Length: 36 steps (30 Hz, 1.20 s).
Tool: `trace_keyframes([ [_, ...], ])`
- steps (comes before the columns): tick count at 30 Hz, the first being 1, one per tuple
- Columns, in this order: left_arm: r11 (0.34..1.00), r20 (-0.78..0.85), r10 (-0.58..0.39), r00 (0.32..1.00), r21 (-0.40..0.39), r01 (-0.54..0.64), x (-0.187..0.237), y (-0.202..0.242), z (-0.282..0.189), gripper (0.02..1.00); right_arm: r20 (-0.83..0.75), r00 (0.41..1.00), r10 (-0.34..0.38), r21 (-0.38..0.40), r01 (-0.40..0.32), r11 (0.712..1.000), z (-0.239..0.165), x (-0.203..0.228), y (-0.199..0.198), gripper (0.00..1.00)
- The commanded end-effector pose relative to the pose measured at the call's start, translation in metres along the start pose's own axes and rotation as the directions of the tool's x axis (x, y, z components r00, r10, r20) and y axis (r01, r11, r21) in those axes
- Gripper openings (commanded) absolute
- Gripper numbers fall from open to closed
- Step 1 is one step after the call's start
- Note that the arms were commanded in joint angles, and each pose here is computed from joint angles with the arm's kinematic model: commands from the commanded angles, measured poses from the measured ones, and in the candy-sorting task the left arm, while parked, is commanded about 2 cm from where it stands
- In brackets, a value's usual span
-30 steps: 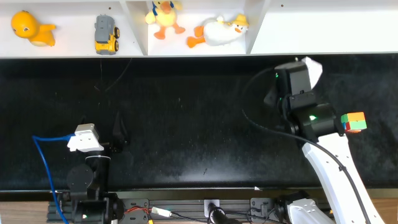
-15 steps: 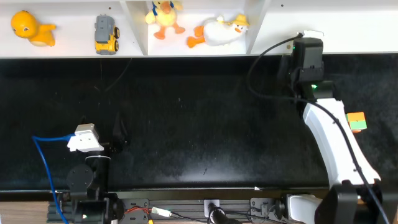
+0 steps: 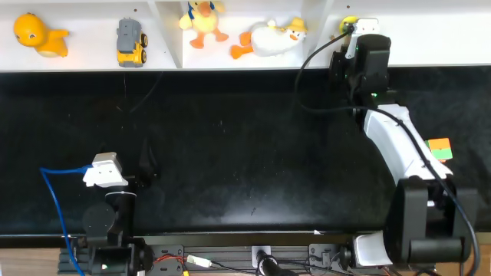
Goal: Store Toys
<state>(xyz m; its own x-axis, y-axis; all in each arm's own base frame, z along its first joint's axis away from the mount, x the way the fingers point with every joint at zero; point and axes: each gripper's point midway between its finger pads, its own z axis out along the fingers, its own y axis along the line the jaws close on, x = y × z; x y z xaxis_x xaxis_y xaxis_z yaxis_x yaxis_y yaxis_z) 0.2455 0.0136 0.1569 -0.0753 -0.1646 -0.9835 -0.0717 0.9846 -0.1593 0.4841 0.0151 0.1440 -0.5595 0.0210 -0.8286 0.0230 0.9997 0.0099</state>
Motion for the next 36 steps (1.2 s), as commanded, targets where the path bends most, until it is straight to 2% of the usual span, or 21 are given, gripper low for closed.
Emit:
trace_keyframes([
  [1,1.0,0.005,0.011,1.0,0.016,-0.011,0.001,-0.003,0.0,0.998,0.025,0.999,-0.021,-0.013,0.021,1.0,0.007,-0.003,0.001,0.049],
  [5,1.0,0.005,0.011,1.0,0.016,-0.011,0.001,-0.003,0.0,0.998,0.03,0.997,-0.069,-0.011,0.07,0.998,0.014,-0.001,0.001,0.047],
  [9,1.0,0.005,0.011,1.0,0.016,-0.011,0.001,-0.003,0.0,0.998,0.029,0.997,-0.069,0.012,0.068,0.998,0.017,0.001,-0.003,0.058],
  [13,1.0,0.005,0.011,1.0,0.016,-0.011,0.001,-0.003,0.0,0.998,0.04,0.997,-0.065,0.044,0.063,0.997,0.017,-0.003,-0.011,0.119],
  [15,1.0,0.005,0.011,1.0,0.016,-0.011,0.001,-0.003,0.0,0.998,0.046,0.997,-0.061,0.048,0.059,0.997,0.018,-0.004,-0.014,0.069],
  [17,1.0,0.005,0.011,1.0,0.016,-0.011,0.001,-0.003,0.0,0.998,0.05,0.997,-0.059,0.05,0.056,0.997,0.018,-0.005,-0.015,0.069],
  [18,1.0,0.005,0.011,1.0,0.016,-0.011,0.001,-0.003,0.0,0.998,0.052,0.997,-0.059,0.05,0.056,0.997,0.018,-0.005,-0.015,0.121],
  [19,1.0,0.006,0.011,1.0,0.016,-0.011,0.001,-0.003,0.0,0.998,0.051,0.997,-0.058,0.05,0.056,0.997,0.019,-0.005,-0.015,0.224],
  [21,1.0,0.005,0.011,1.0,0.016,-0.011,0.001,-0.003,0.0,0.998,0.052,0.997,-0.049,0.05,0.047,0.998,0.019,-0.005,-0.015,0.369],
  [23,1.0,0.005,0.011,1.0,0.016,-0.011,0.001,-0.003,0.0,0.996,0.048,0.998,-0.047,0.049,0.045,0.998,0.019,-0.004,-0.015,0.996],
  [26,1.0,0.005,0.011,1.0,0.016,-0.011,0.001,-0.003,0.0,0.996,0.05,0.998,-0.024,0.045,0.021,0.999,0.018,-0.004,-0.013,0.996],
  [31,1.0,0.005,0.011,1.0,0.016,-0.011,0.001,-0.003,0.0,0.996,0.032,0.995,0.093,0.023,-0.094,0.995,0.012,-0.002,-0.01,0.996],
  [36,1.0,0.005,0.011,1.0,0.016,-0.011,0.001,-0.003,0.0,0.996,-0.027,0.977,0.213,0.033,-0.212,0.977,-0.022,-0.001,-0.011,0.996],
])
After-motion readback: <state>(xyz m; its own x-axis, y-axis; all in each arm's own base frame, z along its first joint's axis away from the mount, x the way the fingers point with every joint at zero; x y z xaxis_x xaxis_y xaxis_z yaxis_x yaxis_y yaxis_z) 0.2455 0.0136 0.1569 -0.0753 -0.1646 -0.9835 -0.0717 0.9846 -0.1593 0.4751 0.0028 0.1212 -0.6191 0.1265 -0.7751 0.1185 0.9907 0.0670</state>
